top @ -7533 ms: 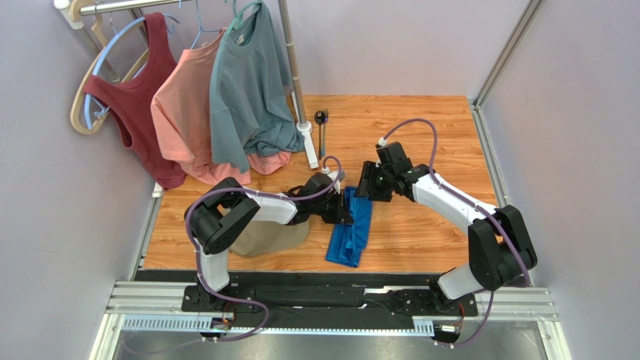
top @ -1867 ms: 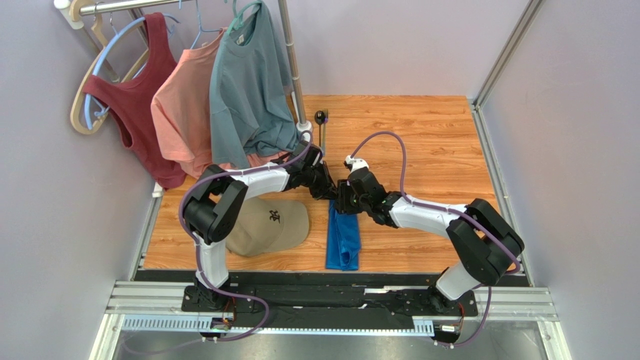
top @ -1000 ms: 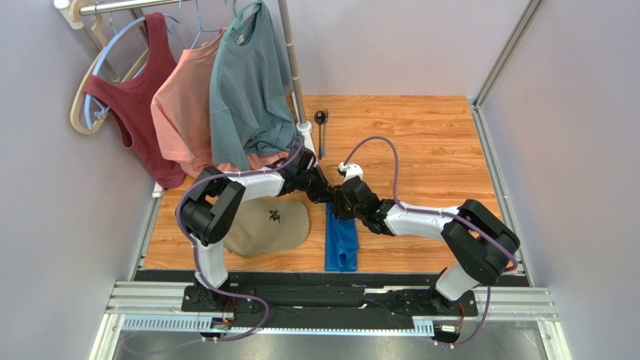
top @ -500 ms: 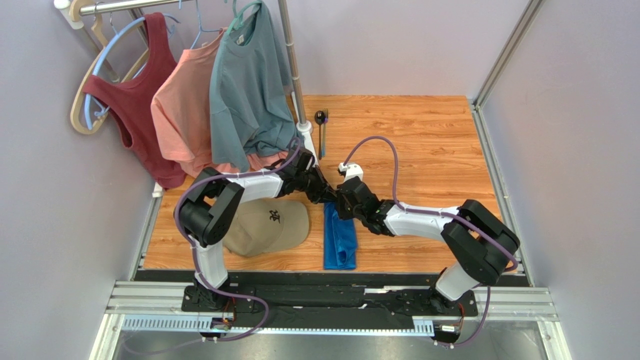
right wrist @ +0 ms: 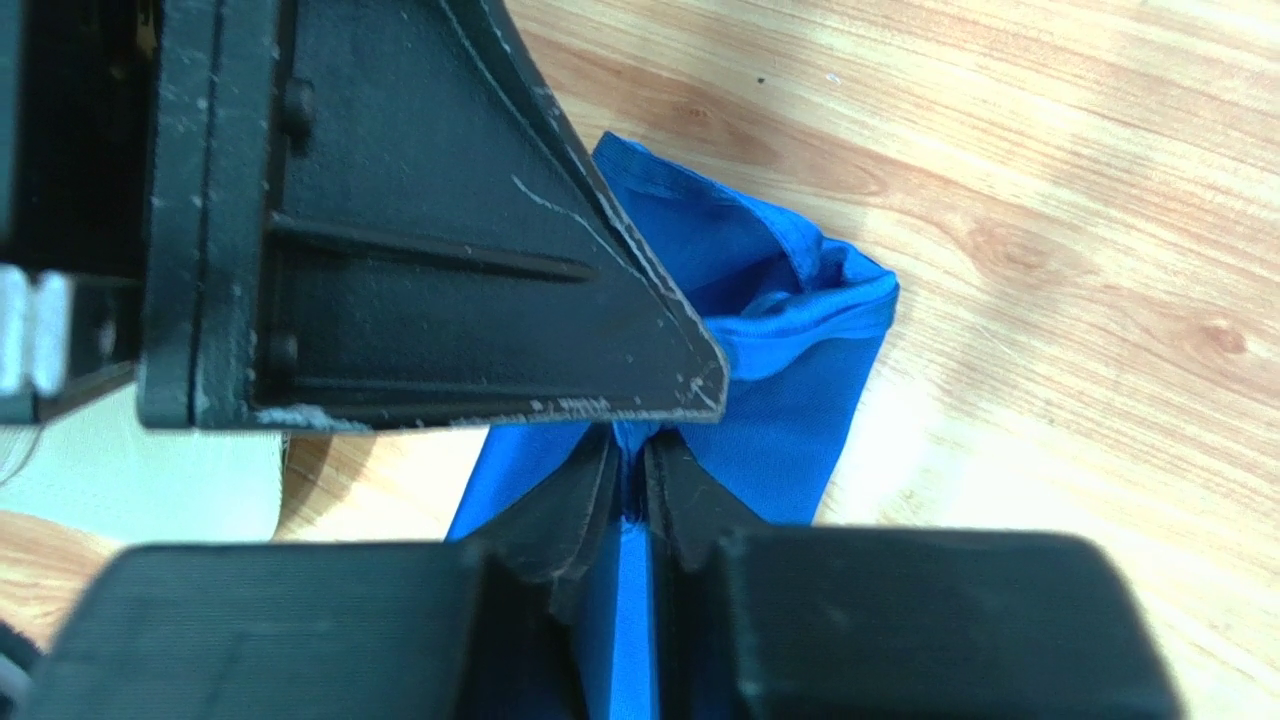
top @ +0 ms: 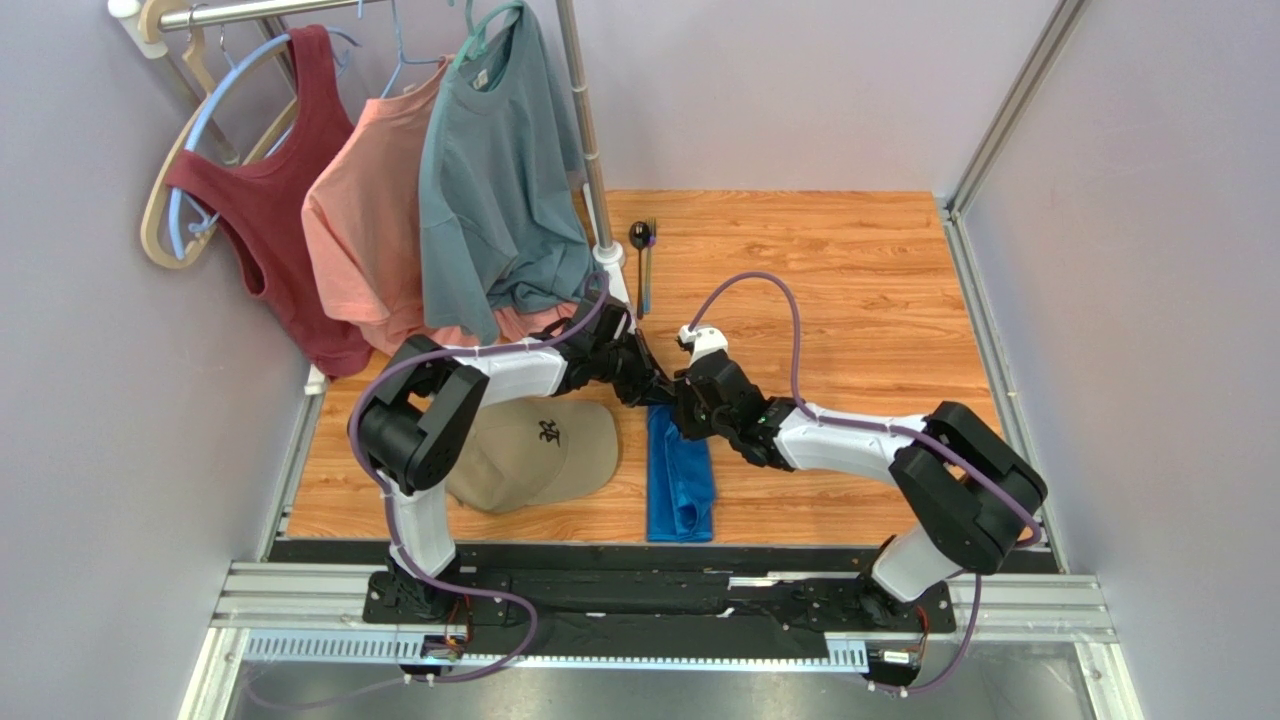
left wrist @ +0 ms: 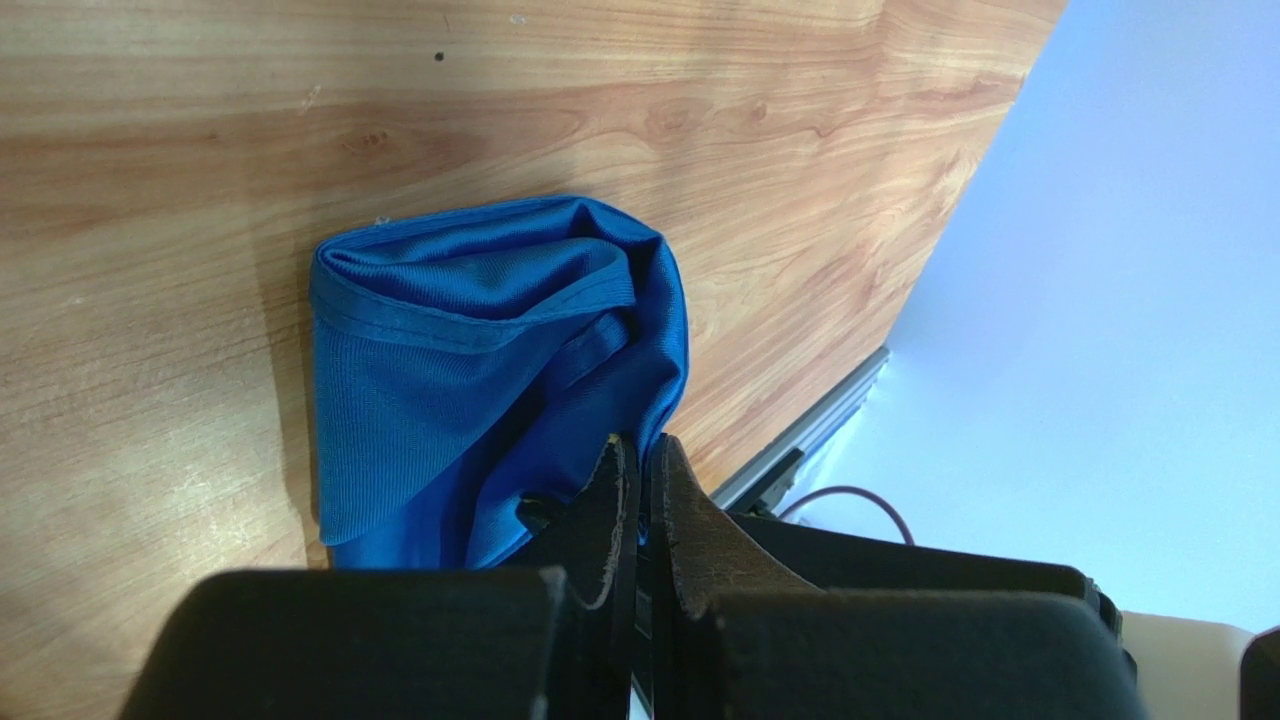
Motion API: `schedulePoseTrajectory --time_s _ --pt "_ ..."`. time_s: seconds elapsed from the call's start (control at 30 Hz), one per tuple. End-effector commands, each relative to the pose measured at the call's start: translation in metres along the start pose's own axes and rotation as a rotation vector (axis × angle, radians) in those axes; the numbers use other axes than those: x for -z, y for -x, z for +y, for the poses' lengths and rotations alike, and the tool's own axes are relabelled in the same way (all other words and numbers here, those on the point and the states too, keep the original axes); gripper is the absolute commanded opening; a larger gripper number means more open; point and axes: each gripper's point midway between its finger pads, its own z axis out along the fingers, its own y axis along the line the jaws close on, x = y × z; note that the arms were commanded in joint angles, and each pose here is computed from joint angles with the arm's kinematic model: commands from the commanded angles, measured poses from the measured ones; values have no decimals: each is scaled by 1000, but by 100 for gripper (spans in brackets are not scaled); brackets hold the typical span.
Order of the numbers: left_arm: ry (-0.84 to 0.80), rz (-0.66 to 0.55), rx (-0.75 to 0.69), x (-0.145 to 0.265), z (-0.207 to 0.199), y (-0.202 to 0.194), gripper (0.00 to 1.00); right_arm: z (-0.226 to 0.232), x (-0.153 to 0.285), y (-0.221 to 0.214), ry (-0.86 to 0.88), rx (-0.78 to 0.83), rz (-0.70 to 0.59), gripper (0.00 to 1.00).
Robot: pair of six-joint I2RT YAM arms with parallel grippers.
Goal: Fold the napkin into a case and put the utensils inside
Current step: Stuff the top corner of the smaller-rectangle-folded napkin into the folded napkin.
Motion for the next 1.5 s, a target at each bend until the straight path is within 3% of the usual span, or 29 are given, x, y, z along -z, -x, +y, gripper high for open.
schedulePoseTrajectory --time_s 0.0,0.07,0.17,0.6,0.83,1.03,1.17,1.37,1.43,1.47 --pt "-66 -40 -55 12 -24 8 0 5 6 11 49 -30 -36 18" --pt "-68 -49 -55 15 -27 9 0 7 3 12 59 -28 -37 27" --pt "-69 -50 -54 16 -28 8 0 11 2 16 79 -27 -50 31" --pt "-61 -32 -3 13 -19 3 0 7 4 26 72 -38 -119 30" --pt "-61 -31 5 12 -18 3 0 2 9 31 55 -29 -148 36" --pt "-62 -29 4 13 -20 3 0 3 6 34 62 -23 -144 25" --pt "-71 -31 -7 14 -22 3 0 6 5 30 76 -22 -126 0" --pt "-87 -36 -129 9 -27 10 0 8 11 26 106 -1 -73 0" --pt "-73 -45 -184 7 -23 13 10 6 13 24 111 0 -52 0" --pt "-56 -47 -198 7 -21 14 22 11 13 22 144 2 -28 0"
